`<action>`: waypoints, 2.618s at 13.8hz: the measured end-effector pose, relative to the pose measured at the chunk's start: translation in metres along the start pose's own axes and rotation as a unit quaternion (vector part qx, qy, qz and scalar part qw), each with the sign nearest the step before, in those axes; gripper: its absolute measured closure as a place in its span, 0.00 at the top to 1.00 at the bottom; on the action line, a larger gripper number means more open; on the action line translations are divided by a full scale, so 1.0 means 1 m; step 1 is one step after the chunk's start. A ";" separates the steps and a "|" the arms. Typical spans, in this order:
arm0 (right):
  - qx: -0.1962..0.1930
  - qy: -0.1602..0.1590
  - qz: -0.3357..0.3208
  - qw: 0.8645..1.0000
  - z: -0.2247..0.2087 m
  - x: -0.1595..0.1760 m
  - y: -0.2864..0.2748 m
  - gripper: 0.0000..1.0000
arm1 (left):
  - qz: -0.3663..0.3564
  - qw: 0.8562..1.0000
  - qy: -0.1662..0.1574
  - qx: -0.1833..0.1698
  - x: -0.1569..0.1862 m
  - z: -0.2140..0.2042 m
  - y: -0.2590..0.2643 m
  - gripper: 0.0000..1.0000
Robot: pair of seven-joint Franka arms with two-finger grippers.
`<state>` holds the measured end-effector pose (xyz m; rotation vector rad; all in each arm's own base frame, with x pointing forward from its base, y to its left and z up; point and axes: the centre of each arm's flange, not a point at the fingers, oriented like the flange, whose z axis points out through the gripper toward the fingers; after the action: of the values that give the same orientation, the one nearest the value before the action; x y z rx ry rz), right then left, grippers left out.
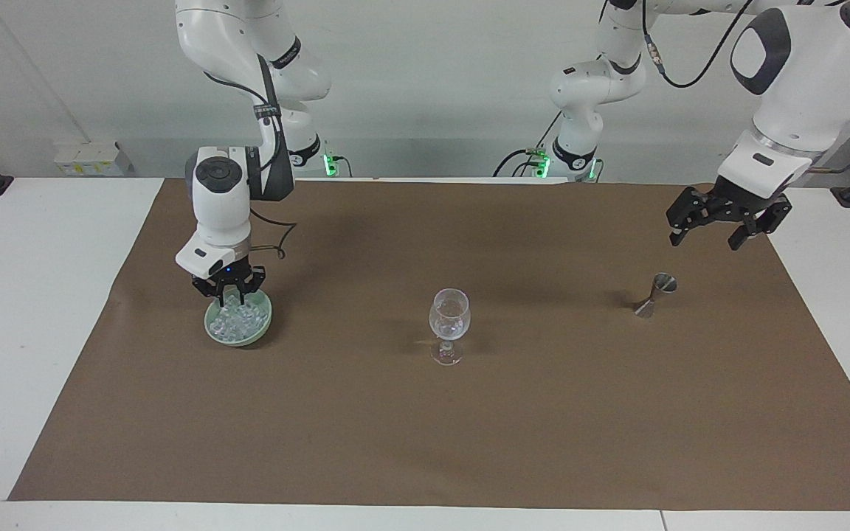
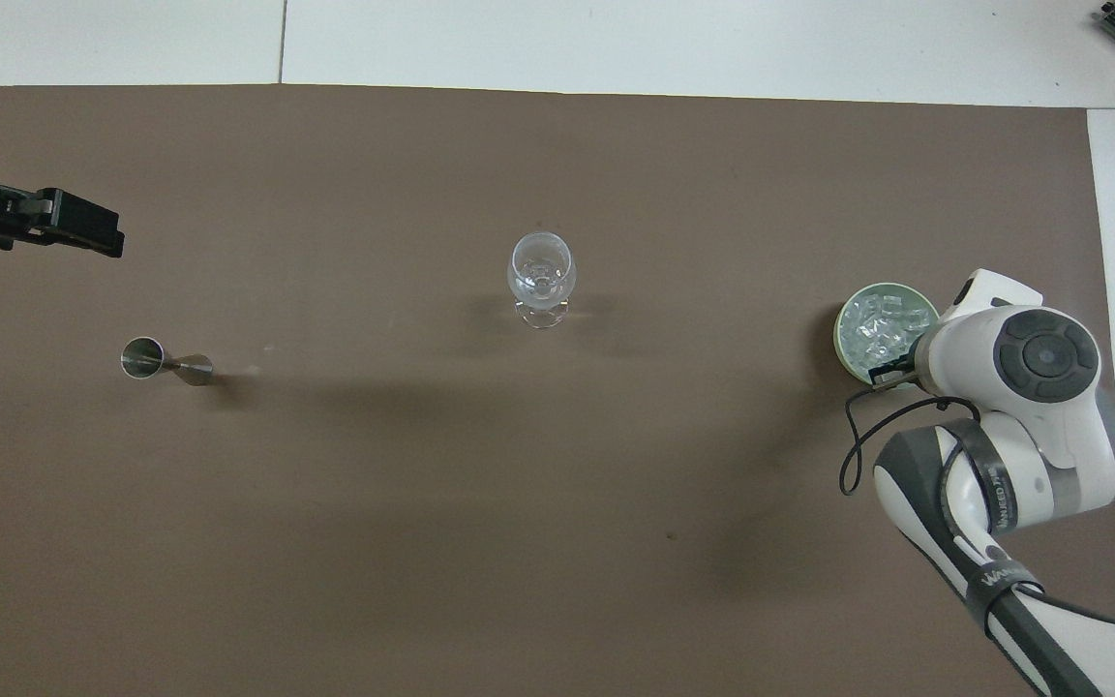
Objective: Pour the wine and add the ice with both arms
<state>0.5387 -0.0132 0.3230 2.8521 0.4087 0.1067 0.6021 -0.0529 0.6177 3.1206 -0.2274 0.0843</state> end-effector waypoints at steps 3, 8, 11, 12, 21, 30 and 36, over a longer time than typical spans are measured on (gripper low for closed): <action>0.000 -0.001 -0.001 1.000 0.001 -0.001 -0.001 0.36 | 0.003 1.000 0.003 0.004 -0.001 -0.003 0.003 1.00; 0.014 -0.013 0.003 1.000 -0.007 0.002 -0.014 0.24 | 0.004 1.000 0.002 0.005 -0.002 -0.003 0.004 1.00; 0.014 -0.008 0.008 1.000 -0.025 0.008 -0.013 0.24 | 0.004 1.000 0.003 0.005 -0.003 -0.005 0.005 1.00; 0.012 -0.006 0.009 1.000 -0.029 0.010 -0.011 0.24 | 0.004 1.000 0.004 0.006 -0.003 -0.006 0.005 1.00; 0.071 0.057 0.072 0.993 -0.131 0.058 -0.004 0.24 | 0.008 1.000 0.003 0.014 -0.003 -0.005 0.014 1.00; 0.159 0.148 0.142 0.966 -0.260 0.108 -0.177 0.24 | 0.013 1.000 -0.008 0.025 -0.018 -0.001 0.025 1.00; 0.201 0.165 0.151 0.954 -0.268 0.127 -0.239 0.24 | 0.007 1.000 -0.015 0.021 -0.024 0.003 0.022 1.00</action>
<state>0.5673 0.3095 0.5227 3.2878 0.0499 0.6338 0.5749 -0.0712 0.6131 3.1648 -0.2500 0.0424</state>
